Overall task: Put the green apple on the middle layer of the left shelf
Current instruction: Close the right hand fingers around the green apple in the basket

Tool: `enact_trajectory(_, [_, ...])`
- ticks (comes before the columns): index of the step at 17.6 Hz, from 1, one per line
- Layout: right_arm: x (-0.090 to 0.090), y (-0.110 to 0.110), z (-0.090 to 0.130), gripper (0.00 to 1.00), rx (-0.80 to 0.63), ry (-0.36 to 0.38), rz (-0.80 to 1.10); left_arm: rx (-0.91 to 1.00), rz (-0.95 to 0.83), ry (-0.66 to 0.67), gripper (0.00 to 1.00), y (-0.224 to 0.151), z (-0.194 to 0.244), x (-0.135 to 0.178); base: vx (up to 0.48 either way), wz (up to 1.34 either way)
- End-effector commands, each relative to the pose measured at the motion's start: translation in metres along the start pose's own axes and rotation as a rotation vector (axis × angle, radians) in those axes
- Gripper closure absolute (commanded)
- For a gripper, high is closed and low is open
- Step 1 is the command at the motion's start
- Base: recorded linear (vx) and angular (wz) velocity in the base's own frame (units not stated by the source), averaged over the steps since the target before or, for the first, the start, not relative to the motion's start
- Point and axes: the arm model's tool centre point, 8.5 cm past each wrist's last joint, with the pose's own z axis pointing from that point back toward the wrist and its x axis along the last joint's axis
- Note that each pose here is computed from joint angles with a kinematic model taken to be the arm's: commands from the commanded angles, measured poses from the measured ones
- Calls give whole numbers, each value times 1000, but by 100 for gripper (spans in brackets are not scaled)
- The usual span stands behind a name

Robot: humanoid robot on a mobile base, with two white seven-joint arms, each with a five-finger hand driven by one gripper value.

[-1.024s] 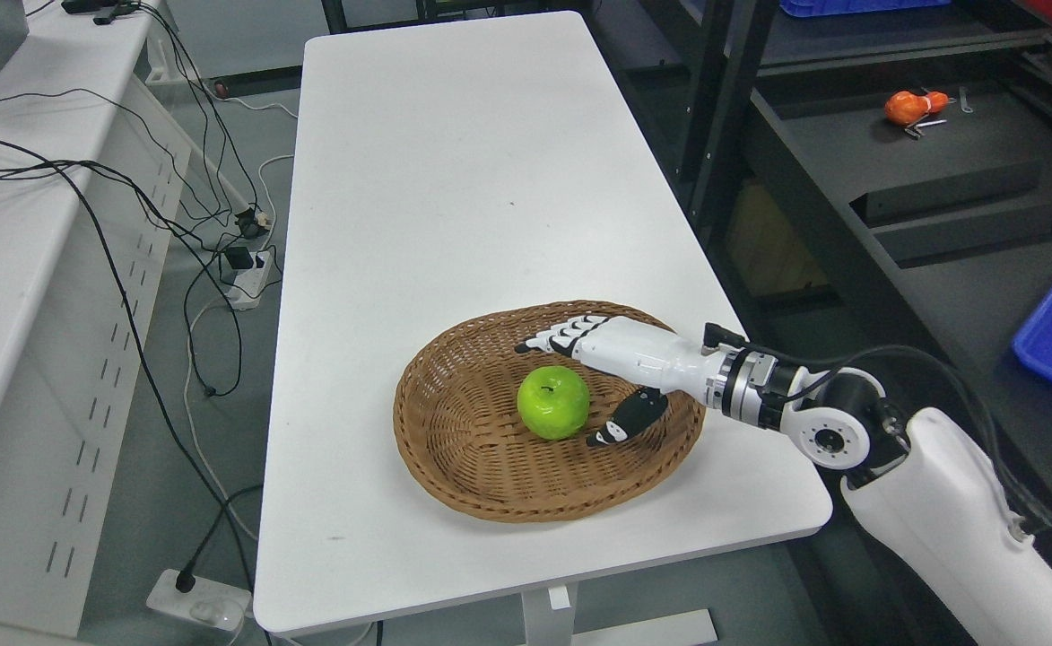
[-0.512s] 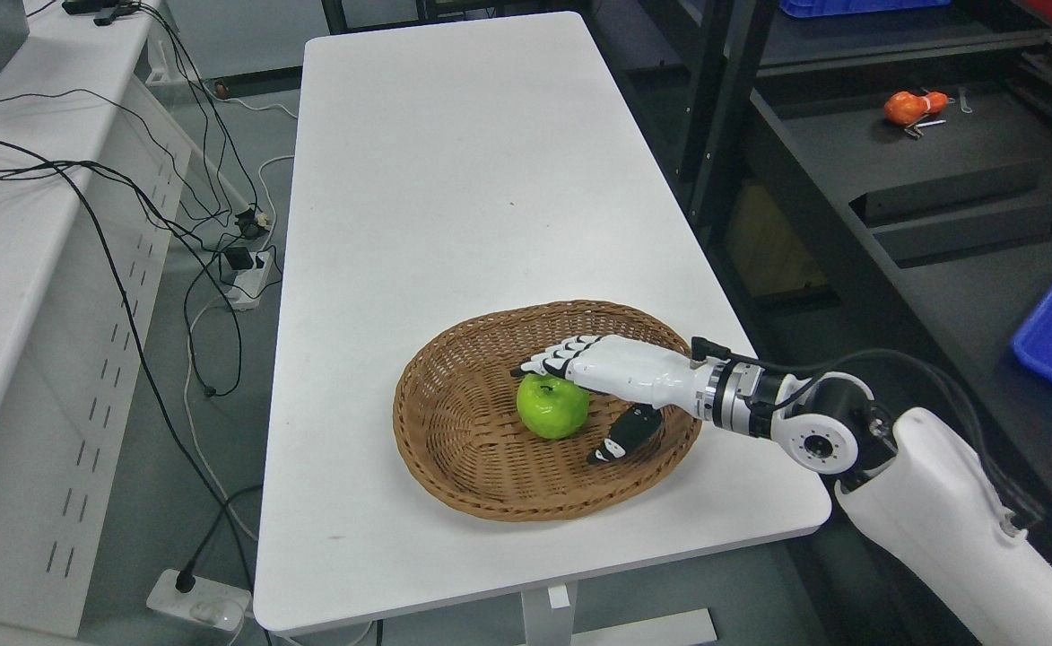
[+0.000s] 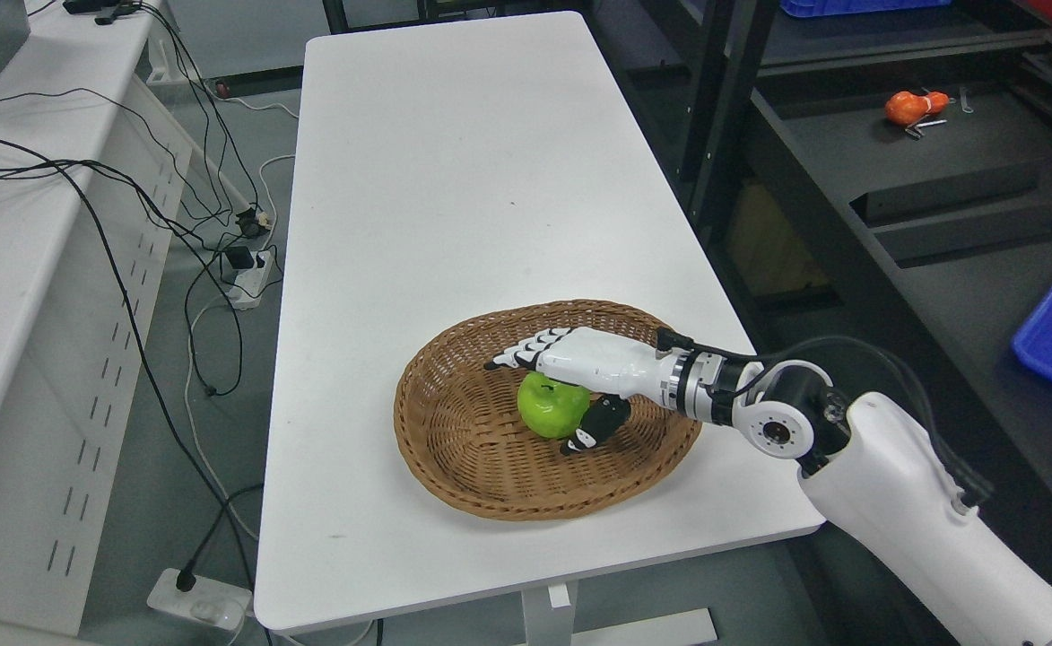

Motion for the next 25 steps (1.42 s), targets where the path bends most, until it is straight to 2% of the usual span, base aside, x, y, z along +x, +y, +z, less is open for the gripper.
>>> enact_trajectory(1, [-14, 27, -23, 1, 74, 45, -33, 18, -1, 0, 0, 11, 2, 0, 0, 0])
enact_trajectory(5, [-17, 27, -19, 12, 77, 46, -24, 18, -1, 2, 0, 11, 2, 0, 0, 0])
enact_trajectory(8, [-21, 28, -14, 13, 84, 54, -15, 18, -1, 2, 0, 11, 2, 0, 0, 0])
enact_trajectory(10, [-25, 27, -9, 18, 81, 53, -6, 18, -1, 0, 0, 11, 2, 0, 0, 0])
enact_trajectory(11, [-27, 27, -6, 22, 80, 53, -1, 18, -1, 0, 0, 11, 2, 0, 0, 0])
enact_trajectory(12, [-28, 26, -3, 31, 71, 44, 8, 18, -1, 0, 0, 11, 2, 0, 0, 0])
enact_trajectory(16, [-39, 11, 13, 54, -17, 47, 34, 18, -1, 0, 0, 11, 2, 0, 0, 0])
enact_trajectory(17, [-43, 3, 18, 64, -45, 62, 32, 18, -1, 0, 0, 11, 2, 0, 0, 0])
enact_trajectory(18, [-46, -1, 21, 71, -62, 71, 30, 18, -1, 2, 0, 11, 2, 0, 0, 0])
enact_trajectory(19, [-49, -5, 25, 87, -78, 81, 27, 18, -1, 0, 0, 11, 2, 0, 0, 0])
enact_trajectory(20, [-51, -4, 28, 96, -82, 89, 22, 18, -1, 2, 0, 11, 2, 0, 0, 0])
enact_trajectory(23, [-52, -10, 52, 98, -162, 114, 21, 18, -1, 0, 0, 11, 2, 0, 0, 0])
enact_trajectory(25, [-47, -24, 78, 98, -366, 138, 15, 18, -1, 0, 0, 11, 2, 0, 0, 0])
